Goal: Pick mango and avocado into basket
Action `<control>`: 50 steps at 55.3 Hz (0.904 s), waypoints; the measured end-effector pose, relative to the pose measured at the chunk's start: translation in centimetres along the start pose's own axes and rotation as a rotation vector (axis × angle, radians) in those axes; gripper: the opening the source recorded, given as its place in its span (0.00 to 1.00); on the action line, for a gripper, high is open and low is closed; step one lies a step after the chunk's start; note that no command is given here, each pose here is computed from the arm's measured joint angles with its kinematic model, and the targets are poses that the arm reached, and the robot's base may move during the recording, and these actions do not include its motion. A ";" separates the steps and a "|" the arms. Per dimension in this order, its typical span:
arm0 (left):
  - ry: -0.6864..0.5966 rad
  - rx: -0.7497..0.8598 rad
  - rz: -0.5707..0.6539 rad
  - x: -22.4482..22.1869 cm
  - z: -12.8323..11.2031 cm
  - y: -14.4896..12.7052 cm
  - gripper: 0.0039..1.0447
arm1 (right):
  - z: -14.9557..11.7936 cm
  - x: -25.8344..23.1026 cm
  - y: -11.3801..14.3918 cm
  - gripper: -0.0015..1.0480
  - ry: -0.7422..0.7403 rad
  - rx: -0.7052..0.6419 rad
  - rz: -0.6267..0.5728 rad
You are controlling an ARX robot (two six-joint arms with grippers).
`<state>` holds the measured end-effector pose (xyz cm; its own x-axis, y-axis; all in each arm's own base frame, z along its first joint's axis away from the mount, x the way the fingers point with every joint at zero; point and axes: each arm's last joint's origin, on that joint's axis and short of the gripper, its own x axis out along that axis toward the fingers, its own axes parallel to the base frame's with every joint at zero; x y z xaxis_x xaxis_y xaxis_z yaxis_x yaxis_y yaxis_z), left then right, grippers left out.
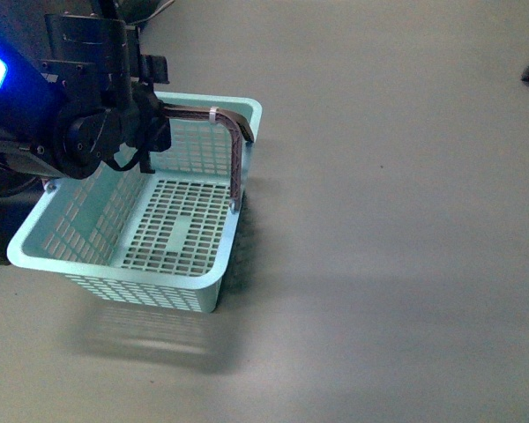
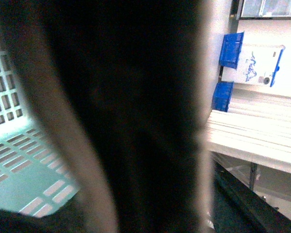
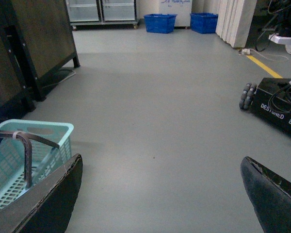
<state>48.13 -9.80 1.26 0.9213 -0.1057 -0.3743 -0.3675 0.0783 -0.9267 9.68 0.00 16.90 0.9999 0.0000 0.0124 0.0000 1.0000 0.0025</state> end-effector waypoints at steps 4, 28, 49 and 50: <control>0.000 0.001 0.013 -0.4 0.0 0.3 0.33 | 0.0 0.0 0.0 0.92 0.000 0.000 0.000; -0.092 0.133 -0.006 -7.3 0.9 -3.7 0.07 | 0.0 0.0 0.0 0.92 0.000 0.000 0.000; -0.203 0.294 -0.129 -21.2 2.2 -9.9 0.07 | 0.0 0.0 0.0 0.92 0.000 0.000 0.000; -0.209 0.301 -0.131 -22.1 2.4 -10.1 0.07 | 0.0 0.0 0.0 0.92 0.000 0.000 0.000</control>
<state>31.77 -5.92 18.94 0.9754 0.0673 -0.2099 -0.2198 0.3684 -0.9033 9.68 0.00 16.90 0.9999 0.0004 0.0124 -0.0004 1.0000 0.0025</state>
